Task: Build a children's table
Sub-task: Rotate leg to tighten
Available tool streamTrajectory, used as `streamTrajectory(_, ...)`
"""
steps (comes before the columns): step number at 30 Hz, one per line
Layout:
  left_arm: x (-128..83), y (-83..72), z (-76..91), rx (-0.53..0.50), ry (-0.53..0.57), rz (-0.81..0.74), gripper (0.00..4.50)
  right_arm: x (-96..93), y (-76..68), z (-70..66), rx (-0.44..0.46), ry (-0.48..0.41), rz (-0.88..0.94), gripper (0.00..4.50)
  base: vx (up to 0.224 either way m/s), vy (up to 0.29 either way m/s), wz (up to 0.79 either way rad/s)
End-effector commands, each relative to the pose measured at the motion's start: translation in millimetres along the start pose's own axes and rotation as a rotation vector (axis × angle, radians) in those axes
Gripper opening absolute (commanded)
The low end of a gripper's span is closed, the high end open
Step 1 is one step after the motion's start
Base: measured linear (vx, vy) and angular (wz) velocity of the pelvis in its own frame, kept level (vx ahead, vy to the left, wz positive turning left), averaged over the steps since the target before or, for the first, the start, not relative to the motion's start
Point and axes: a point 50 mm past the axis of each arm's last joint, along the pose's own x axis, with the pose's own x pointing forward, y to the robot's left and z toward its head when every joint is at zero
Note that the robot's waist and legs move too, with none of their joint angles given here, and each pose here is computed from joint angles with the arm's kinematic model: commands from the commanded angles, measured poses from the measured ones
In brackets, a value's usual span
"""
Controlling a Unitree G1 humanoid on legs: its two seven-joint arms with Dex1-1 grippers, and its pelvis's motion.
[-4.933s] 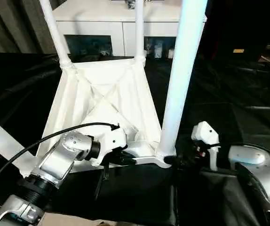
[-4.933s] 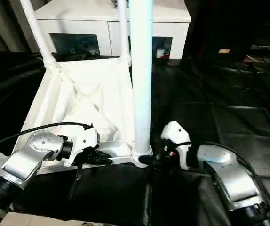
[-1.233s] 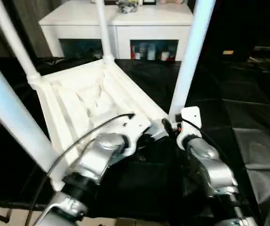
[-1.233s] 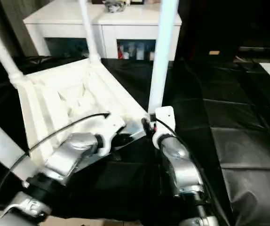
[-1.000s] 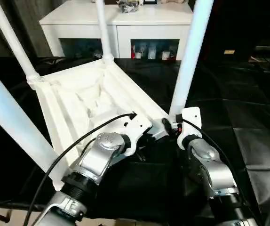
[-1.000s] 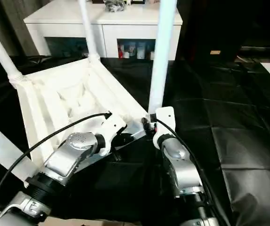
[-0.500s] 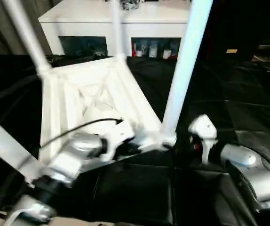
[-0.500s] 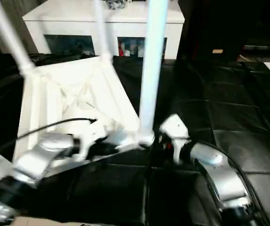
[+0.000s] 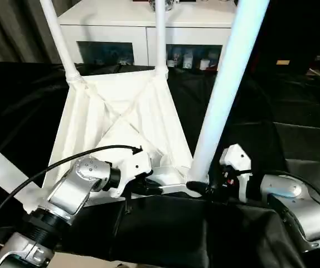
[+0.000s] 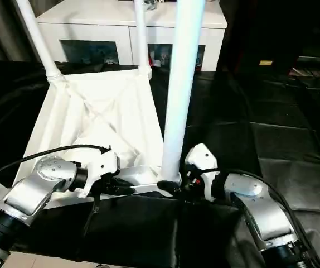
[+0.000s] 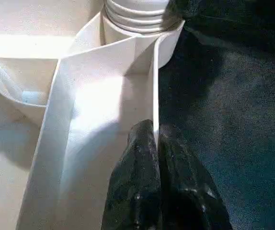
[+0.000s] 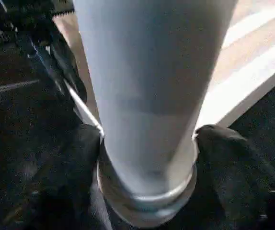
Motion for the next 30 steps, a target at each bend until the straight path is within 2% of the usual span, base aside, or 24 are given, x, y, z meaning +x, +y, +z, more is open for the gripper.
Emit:
streamTrajectory(1,6,-9.7,-7.0,-0.015,0.027,-0.078,0.0,-1.3,0.7,-2.2,-0.011,0.019,0.009,3.03,0.0,0.0,0.0)
streamTrajectory(7,6,-9.7,-7.3,-0.015,0.03,-0.079,0.0,-2.6,-0.4,-4.0,-0.014,0.03,0.0,2.75,0.0,0.0,0.0)
streamTrajectory(15,8,-6.6,-6.8,-0.029,0.023,-0.052,0.0,4.6,-4.2,-3.5,0.024,-0.017,-0.082,2.71,0.0,0.0,0.0)
streamTrajectory(16,11,-4.3,-6.1,-0.045,0.023,-0.015,0.0,10.3,-10.8,-6.3,0.05,-0.011,-0.196,2.7,0.0,0.0,0.0)
streamTrajectory(19,22,0.8,-1.3,-0.082,0.005,0.076,0.0,22.9,-17.8,-12.1,0.142,-0.017,-0.386,2.7,-0.017,-0.001,-0.04)
streamTrajectory(21,39,4.7,6.9,-0.145,-0.032,0.185,0.0,35.5,-20.5,-16.4,0.234,-0.024,-0.577,2.69,-0.053,0.001,-0.1)
streamTrajectory(22,42,5.1,8.6,-0.159,-0.038,0.203,0.0,37.7,-20.8,-17.3,0.249,-0.021,-0.614,2.69,0.0,0.0,0.0)
streamTrajectory(23,57,6.4,15.6,-0.211,-0.057,0.28,0.0,48.6,-19.7,-20.0,0.314,-0.011,-0.735,2.69,0.0,0.0,0.0)
streamTrajectory(24,64,6.7,18.9,-0.229,-0.062,0.312,0.0,53.6,-19.0,-20.3,0.334,-0.006,-0.782,2.69,0.0,0.0,0.0)
streamTrajectory(27,78,8.6,25.5,-0.242,-0.066,0.374,0.0,65.7,-15.9,-16.0,0.328,-0.005,-0.814,2.69,0.0,0.0,0.0)
streamTrajectory(30,83,12.5,31.2,-0.204,-0.064,0.413,0.0,75.9,-12.8,-7.4,0.319,-0.04,-0.771,2.69,0.0,0.0,0.0)
